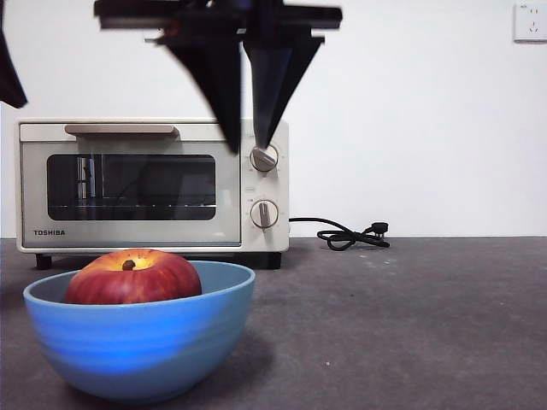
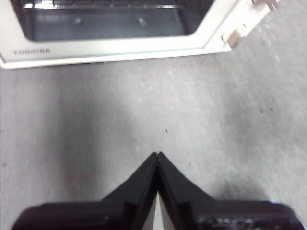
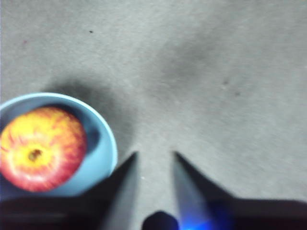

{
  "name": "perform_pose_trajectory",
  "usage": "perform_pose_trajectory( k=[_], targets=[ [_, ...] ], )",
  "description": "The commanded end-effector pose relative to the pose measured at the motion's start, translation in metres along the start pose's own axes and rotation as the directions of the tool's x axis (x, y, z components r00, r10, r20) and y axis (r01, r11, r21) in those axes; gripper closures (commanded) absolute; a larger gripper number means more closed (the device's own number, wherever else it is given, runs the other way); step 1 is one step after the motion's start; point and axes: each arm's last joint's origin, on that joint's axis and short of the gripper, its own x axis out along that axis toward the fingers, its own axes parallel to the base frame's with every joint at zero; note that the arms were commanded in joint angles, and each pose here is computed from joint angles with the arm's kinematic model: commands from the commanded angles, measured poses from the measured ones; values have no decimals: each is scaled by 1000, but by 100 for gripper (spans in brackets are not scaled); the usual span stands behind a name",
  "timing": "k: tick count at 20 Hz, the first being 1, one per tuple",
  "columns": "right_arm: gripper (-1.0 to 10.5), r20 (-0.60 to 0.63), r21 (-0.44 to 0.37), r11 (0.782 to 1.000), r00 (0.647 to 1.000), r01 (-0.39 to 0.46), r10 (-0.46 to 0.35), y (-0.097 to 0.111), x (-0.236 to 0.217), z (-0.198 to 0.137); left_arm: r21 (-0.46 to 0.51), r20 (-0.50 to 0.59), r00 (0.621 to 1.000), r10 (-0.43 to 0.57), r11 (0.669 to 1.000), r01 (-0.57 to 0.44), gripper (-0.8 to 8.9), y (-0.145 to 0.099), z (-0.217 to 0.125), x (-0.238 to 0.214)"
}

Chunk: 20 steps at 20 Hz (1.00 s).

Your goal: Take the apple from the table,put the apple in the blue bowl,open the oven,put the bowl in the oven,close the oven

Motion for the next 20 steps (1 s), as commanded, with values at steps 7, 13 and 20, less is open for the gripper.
perform_pose_trajectory(
  k=[7,13,20],
  targets=[
    [954,216,37,999,976,4,-12,-56,-92,-39,27,2,997,-76,997,76,818,2,54,29],
    [954,400,95,990,915,-107,60,-105,-137,-115,56,97,991,-87,995,82,818,0,96,30],
    [954,518,280,903,843,-326,143,-135,-137,-212,15,126,988,-86,996,85,818,10,114,64]
  ],
)
